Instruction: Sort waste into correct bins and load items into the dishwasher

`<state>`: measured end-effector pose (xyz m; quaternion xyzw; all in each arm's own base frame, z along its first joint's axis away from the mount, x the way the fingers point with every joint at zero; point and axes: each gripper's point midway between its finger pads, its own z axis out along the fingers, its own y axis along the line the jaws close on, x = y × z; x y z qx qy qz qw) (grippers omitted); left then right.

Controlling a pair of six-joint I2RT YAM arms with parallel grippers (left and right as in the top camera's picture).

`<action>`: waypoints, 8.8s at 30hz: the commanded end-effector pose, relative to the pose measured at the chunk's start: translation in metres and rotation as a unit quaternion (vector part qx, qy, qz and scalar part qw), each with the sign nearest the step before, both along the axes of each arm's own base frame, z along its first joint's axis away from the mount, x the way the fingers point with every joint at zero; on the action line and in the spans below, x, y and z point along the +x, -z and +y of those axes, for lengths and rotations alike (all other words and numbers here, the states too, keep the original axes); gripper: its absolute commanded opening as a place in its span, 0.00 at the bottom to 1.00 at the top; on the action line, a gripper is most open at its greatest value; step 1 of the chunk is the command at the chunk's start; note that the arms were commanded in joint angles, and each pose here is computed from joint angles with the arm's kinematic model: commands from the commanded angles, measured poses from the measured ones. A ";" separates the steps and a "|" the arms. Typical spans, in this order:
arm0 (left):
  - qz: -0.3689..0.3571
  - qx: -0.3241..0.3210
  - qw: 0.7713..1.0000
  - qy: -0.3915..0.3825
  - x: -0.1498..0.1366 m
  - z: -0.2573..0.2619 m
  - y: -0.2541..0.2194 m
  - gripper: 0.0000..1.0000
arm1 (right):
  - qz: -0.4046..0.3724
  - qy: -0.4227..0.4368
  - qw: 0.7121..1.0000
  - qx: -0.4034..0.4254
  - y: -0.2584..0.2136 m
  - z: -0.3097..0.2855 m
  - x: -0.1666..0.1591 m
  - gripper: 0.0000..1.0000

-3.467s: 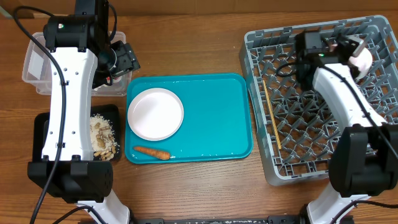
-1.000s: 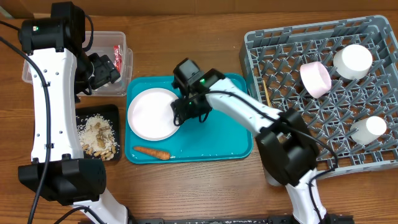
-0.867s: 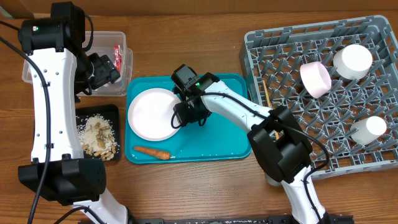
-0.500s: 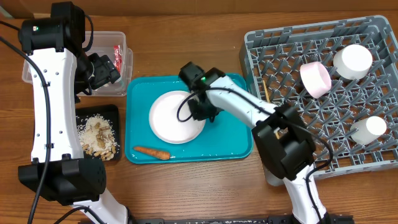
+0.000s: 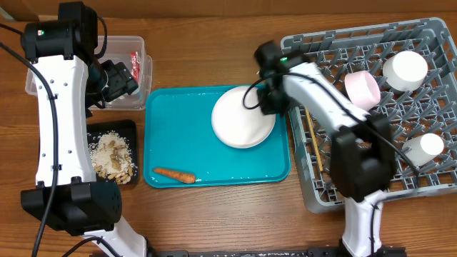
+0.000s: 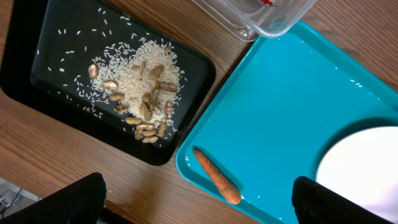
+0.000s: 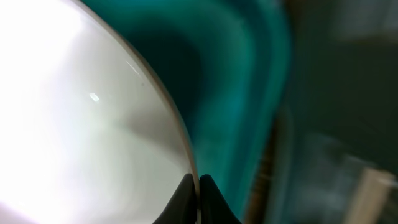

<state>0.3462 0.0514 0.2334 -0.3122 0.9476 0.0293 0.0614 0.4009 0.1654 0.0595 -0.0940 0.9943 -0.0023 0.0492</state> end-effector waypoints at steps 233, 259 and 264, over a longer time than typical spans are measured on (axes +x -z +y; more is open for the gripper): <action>-0.034 -0.040 0.986 0.159 0.014 -0.033 0.029 1.00 | -0.090 0.041 0.983 0.155 -0.175 -0.112 -0.047 1.00; -0.279 0.023 0.940 0.195 -0.163 -0.066 -0.026 1.00 | -0.313 0.088 0.936 0.134 -0.228 -0.145 -0.179 1.00; -0.262 0.022 0.945 0.196 -0.193 -0.061 -0.020 1.00 | -0.289 0.092 0.943 0.134 -0.219 -0.142 -0.213 1.00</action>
